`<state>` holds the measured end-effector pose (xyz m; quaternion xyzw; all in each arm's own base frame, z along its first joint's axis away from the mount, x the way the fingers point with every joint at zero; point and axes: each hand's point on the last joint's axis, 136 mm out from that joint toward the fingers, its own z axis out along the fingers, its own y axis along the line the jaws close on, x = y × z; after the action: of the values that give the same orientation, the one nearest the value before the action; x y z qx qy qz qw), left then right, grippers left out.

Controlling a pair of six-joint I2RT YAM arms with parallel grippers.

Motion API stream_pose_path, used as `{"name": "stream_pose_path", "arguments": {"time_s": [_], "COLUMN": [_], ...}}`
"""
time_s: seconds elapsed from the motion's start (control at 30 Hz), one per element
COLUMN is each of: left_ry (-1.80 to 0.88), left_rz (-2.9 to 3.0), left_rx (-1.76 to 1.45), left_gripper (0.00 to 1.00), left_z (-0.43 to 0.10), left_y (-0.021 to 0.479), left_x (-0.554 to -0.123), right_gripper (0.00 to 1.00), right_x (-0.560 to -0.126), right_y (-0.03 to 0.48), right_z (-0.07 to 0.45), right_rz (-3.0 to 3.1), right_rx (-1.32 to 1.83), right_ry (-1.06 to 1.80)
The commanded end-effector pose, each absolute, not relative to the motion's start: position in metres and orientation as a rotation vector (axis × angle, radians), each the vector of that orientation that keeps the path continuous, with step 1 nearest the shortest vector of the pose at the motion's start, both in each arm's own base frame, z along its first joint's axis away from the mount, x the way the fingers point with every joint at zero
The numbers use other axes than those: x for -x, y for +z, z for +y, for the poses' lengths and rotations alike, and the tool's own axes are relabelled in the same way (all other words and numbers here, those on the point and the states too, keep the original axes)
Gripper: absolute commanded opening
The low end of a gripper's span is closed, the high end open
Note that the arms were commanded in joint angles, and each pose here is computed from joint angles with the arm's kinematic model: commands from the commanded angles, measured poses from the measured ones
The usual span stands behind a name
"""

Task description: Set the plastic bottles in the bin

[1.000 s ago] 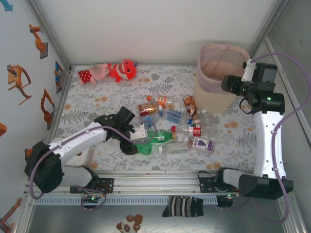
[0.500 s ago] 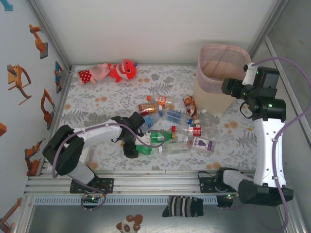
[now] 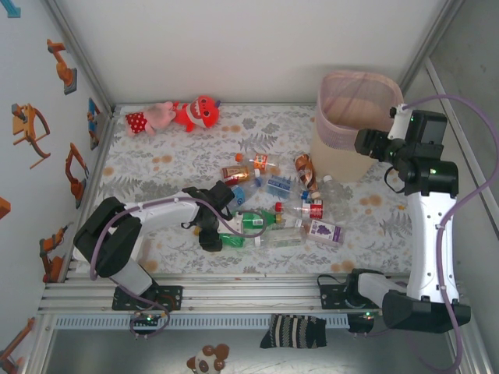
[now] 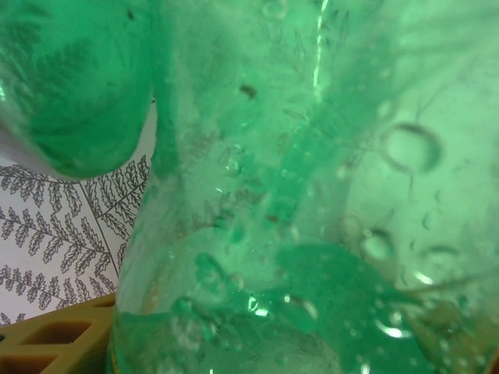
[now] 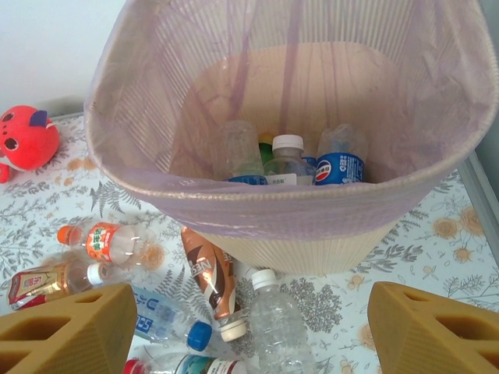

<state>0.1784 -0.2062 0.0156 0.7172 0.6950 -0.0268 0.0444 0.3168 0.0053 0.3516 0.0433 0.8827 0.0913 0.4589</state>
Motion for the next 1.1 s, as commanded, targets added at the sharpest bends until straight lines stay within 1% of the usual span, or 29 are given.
{"name": "stream_pose_path", "arguments": {"time_s": [0.0,0.23,0.47,0.6,0.73,0.87,0.97,1.07], "left_ry": [-0.102,-0.150,-0.202,-0.335,-0.529,-0.761,-0.835,-0.881], "left_rz": [2.108,2.079,2.049,2.000,1.939,1.825,1.694,1.597], "left_rx": [-2.239,-2.219,-2.163,-2.055,-1.857,-1.624,-1.524,-1.485], "left_gripper": [0.56,0.53,0.48,0.48,0.47,0.46,0.46,0.45], "left_z": [-0.205,-0.210,-0.216,-0.235,-0.258,-0.270,-0.276,-0.283], "left_y": [0.018,0.034,0.057,0.084,0.130,0.194,0.240,0.276], "left_x": [-0.171,-0.166,-0.165,-0.165,-0.174,-0.191,-0.203,-0.211], "right_gripper": [0.77,0.77,0.76,0.75,0.75,0.74,0.74,0.73], "right_x": [-0.305,-0.296,-0.288,-0.284,-0.281,-0.276,-0.275,-0.273], "right_y": [0.367,0.374,0.385,0.394,0.403,0.413,0.421,0.427], "right_z": [0.009,0.011,0.021,0.034,0.050,0.063,0.073,0.088], "right_rz": [2.147,2.138,2.110,2.069,2.011,1.959,1.920,1.874], "right_rx": [-0.079,-0.076,-0.073,-0.048,-0.008,0.039,0.075,0.132], "right_ry": [0.223,0.234,0.307,0.401,0.497,0.553,0.591,0.640]}}
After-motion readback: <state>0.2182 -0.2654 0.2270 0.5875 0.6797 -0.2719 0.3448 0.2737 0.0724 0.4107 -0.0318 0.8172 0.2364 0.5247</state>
